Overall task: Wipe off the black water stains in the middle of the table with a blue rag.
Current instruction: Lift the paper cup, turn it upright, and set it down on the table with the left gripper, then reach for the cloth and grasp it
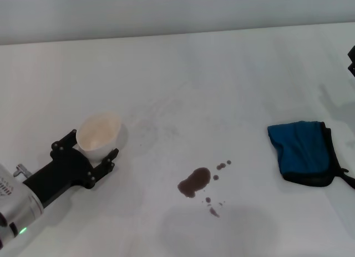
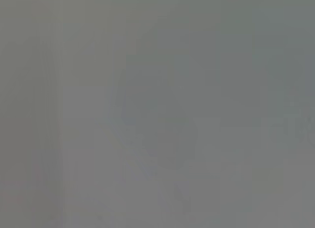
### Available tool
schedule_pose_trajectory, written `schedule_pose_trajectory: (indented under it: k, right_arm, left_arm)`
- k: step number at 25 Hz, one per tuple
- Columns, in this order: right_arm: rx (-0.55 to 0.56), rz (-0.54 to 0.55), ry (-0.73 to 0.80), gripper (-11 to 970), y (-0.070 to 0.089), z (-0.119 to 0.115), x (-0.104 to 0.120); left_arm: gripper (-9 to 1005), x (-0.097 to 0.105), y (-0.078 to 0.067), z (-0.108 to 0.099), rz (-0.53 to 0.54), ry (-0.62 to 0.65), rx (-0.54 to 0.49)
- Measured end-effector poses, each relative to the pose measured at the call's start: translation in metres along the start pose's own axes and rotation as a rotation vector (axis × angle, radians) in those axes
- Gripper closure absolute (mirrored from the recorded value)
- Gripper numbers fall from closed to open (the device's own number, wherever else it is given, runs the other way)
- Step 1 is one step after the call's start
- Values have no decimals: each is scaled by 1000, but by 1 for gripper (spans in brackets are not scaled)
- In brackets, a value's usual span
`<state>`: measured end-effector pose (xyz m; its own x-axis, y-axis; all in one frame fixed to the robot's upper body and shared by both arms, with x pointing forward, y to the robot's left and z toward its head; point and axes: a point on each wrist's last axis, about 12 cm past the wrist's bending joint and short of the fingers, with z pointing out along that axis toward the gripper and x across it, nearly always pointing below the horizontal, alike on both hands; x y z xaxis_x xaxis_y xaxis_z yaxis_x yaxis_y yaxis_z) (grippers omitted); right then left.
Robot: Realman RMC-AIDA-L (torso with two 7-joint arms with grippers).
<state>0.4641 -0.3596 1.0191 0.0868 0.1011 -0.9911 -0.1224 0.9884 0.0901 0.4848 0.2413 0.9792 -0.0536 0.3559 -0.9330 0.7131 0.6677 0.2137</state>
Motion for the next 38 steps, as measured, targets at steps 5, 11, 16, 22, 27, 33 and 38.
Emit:
schedule_pose_trajectory:
  k: [5, 11, 16, 22, 27, 33, 38]
  right_arm:
    - [0, 0, 2, 122, 0, -1, 0]
    - [2, -5, 6, 122, -1, -3, 1]
    - [3, -7, 5, 123, -1, -3, 1]
    - [-31, 33, -3, 123, -4, -4, -3]
    - [-45, 213, 0, 123, -18, -8, -11]
    - [-162, 390, 44, 123, -36, -13, -31]
    - [-255, 568, 136, 123, -45, -17, -46]
  left_arm:
    - [245, 1, -4, -1, -4, -3, 1]
    - [175, 6, -13, -9, -16, -10, -24]
    - [116, 11, -21, -24, -7, -31, -67]
    - [116, 13, -31, -51, -63, -125, -158]
    - [117, 13, -35, -69, -102, -176, -222]
    - [117, 8, -36, -85, -124, -269, -301]
    - [117, 1, -29, -96, -116, -351, -376]
